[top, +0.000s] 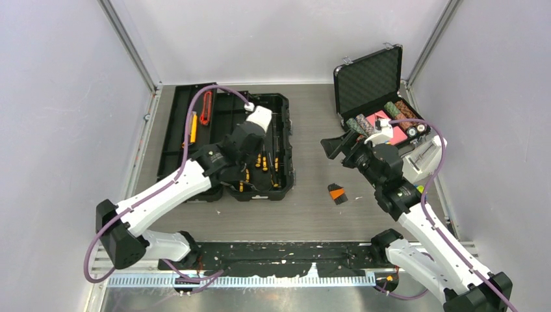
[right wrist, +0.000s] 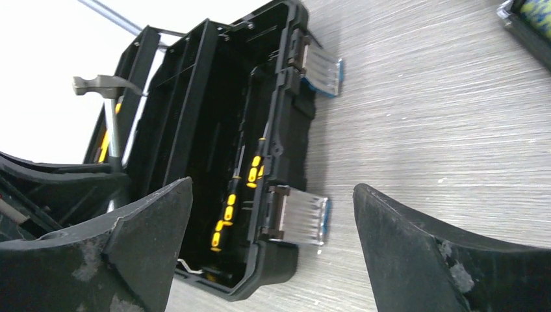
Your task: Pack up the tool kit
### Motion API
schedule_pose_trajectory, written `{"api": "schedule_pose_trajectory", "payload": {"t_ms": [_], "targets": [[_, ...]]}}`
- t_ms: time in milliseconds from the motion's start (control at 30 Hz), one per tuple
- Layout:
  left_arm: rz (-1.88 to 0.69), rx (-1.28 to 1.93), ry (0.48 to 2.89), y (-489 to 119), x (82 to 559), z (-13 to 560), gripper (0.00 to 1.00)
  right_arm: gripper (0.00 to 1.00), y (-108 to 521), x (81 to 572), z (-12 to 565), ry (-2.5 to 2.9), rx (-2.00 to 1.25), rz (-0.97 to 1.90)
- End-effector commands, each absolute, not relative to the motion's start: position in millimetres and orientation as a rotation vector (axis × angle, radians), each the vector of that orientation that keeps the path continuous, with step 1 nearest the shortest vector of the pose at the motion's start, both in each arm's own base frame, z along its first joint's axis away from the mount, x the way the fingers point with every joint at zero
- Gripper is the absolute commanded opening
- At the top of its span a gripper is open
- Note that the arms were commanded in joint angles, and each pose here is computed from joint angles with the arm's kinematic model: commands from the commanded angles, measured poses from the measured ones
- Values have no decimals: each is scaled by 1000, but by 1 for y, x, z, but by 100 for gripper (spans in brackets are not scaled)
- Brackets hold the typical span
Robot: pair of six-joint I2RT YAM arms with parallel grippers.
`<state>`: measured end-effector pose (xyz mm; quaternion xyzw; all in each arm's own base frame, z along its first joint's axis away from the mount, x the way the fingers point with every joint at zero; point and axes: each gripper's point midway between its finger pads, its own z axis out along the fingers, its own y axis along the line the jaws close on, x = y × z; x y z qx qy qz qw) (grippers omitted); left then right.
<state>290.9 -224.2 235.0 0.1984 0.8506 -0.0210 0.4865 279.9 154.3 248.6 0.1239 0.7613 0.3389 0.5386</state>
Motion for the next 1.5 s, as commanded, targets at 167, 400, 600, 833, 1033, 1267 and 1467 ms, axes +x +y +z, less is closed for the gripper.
{"api": "schedule_pose_trajectory", "payload": {"t_ms": [167,400,600,833,1033,1267,1467], "targets": [[505,298,2162,-105,317,235,0,100,127,284,261,1771,298,625],[636,307,2247,-92,332,211,0,100,121,280,254,1795,290,582],[713,320,2317,-89,339,191,0,97,115,276,249,1790,301,564],[787,299,2391,-83,341,175,0,96,114,278,249,1804,278,533],[775,294,2426,-87,340,168,10,96,117,277,244,1820,274,549],[617,250,2434,-101,338,173,41,96,118,277,244,1825,257,545],[495,230,2420,-111,337,186,47,96,118,279,244,1831,239,532]]}}
